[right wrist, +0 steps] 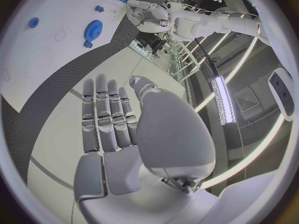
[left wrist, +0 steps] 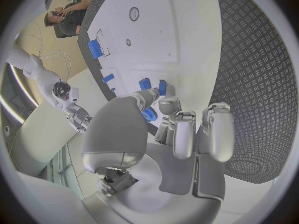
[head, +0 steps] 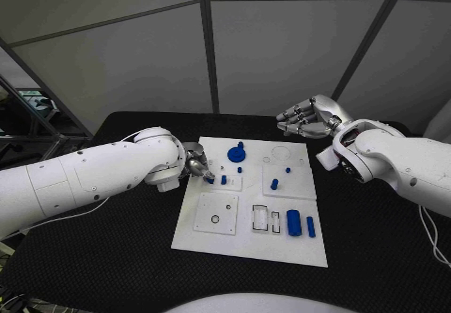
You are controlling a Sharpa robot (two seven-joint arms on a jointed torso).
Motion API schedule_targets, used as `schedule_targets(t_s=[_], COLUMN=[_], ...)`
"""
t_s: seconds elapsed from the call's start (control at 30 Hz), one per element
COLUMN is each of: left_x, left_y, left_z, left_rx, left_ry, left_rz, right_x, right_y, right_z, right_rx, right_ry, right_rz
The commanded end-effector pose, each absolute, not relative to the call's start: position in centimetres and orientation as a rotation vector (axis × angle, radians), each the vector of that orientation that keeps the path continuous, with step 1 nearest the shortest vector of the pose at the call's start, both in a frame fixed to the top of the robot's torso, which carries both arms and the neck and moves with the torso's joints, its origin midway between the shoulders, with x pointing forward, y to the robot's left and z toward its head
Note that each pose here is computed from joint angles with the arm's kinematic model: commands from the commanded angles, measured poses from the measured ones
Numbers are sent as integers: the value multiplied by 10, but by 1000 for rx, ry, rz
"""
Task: Assemble the parts on the task board
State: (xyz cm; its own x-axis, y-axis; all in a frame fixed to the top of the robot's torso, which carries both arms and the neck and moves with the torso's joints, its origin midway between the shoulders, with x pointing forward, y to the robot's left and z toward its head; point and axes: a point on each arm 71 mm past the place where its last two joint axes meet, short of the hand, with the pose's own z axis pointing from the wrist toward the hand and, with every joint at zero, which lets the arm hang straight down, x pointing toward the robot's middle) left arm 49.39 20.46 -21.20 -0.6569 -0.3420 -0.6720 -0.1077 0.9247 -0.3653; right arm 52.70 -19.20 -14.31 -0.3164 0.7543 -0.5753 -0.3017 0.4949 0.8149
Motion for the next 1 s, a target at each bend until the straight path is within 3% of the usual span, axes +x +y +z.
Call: schedule_targets(t_s=[0.03,1.0], left_x=[492,495], left_y=[204,197], left_z=[-214,-217], left_rx=[-290,-270], left_ry=[2302,2334], left_rz=[-351,-328], right_x=[527,526], right_y=[-191,-192], right_z=[-142,-142], right_rx=[400,400], right_ry=[1557,1558], right_rz=[1123,1122])
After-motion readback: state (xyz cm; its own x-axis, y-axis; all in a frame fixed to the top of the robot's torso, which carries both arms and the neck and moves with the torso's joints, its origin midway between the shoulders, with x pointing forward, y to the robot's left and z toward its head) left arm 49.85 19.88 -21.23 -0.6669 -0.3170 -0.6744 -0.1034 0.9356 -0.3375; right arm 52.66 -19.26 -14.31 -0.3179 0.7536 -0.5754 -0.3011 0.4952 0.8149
